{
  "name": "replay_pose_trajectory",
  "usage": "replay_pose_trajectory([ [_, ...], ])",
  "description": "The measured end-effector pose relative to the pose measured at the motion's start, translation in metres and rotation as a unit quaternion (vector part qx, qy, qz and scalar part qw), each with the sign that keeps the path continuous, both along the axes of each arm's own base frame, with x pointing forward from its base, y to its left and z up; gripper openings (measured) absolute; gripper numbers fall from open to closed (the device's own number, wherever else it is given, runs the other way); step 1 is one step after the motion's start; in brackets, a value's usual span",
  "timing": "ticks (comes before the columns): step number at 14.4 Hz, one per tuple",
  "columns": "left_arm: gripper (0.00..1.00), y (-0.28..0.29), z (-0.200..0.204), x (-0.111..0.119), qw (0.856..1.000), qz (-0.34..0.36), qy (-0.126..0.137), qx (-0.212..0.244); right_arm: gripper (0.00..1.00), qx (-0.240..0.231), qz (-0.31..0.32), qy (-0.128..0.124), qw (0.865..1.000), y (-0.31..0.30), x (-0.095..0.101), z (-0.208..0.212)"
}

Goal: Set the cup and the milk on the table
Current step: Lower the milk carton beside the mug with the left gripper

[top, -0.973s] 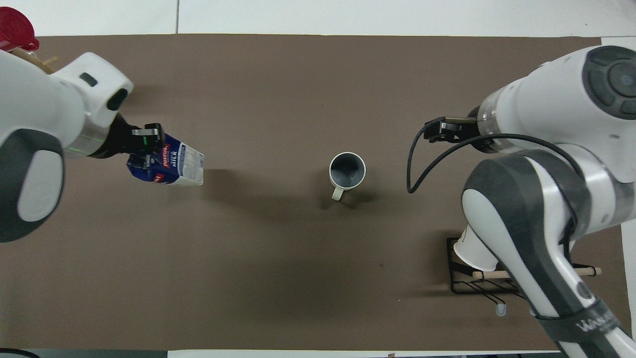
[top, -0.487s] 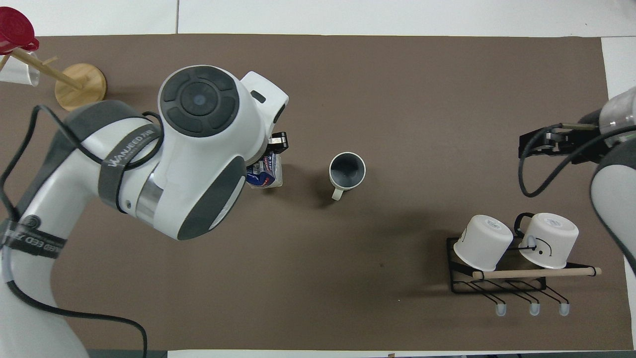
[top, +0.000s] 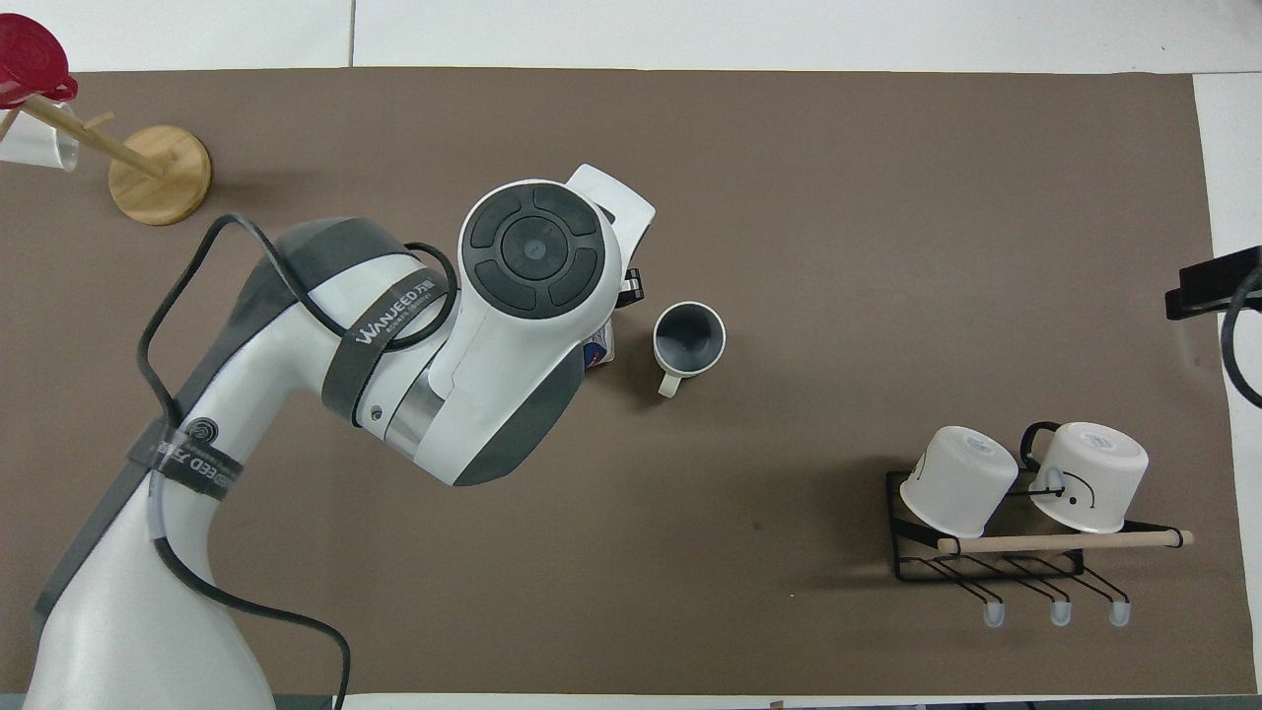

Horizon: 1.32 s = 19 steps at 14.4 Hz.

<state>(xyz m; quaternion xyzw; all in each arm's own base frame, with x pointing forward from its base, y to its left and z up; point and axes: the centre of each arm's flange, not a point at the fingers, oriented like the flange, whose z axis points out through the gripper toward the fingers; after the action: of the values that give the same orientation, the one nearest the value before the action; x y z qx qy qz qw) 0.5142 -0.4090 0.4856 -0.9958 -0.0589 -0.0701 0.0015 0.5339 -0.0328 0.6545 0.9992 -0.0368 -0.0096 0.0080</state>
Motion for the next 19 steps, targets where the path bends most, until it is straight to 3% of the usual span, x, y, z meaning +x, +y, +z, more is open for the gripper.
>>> replay_pose_trajectory([
  [8, 0.41, -0.024, -0.009, -0.02, 1.0, -0.022, 0.004, 0.003, 1.0, -0.002, 0.017, 0.007, 1.0, 0.008, 0.011, -0.009],
  [16, 0.41, -0.019, -0.018, -0.021, 1.0, -0.019, 0.011, 0.01, 1.0, -0.002, 0.03, 0.008, 1.0, 0.017, 0.011, -0.009],
  [17, 0.48, -0.018, -0.019, -0.021, 1.0, -0.019, 0.011, 0.011, 1.0, -0.002, 0.03, 0.008, 1.0, 0.017, 0.011, -0.009],
  [19, 0.69, -0.017, -0.021, -0.02, 1.0, -0.018, 0.012, 0.012, 1.0, -0.002, 0.03, 0.008, 1.0, 0.017, 0.011, -0.009],
])
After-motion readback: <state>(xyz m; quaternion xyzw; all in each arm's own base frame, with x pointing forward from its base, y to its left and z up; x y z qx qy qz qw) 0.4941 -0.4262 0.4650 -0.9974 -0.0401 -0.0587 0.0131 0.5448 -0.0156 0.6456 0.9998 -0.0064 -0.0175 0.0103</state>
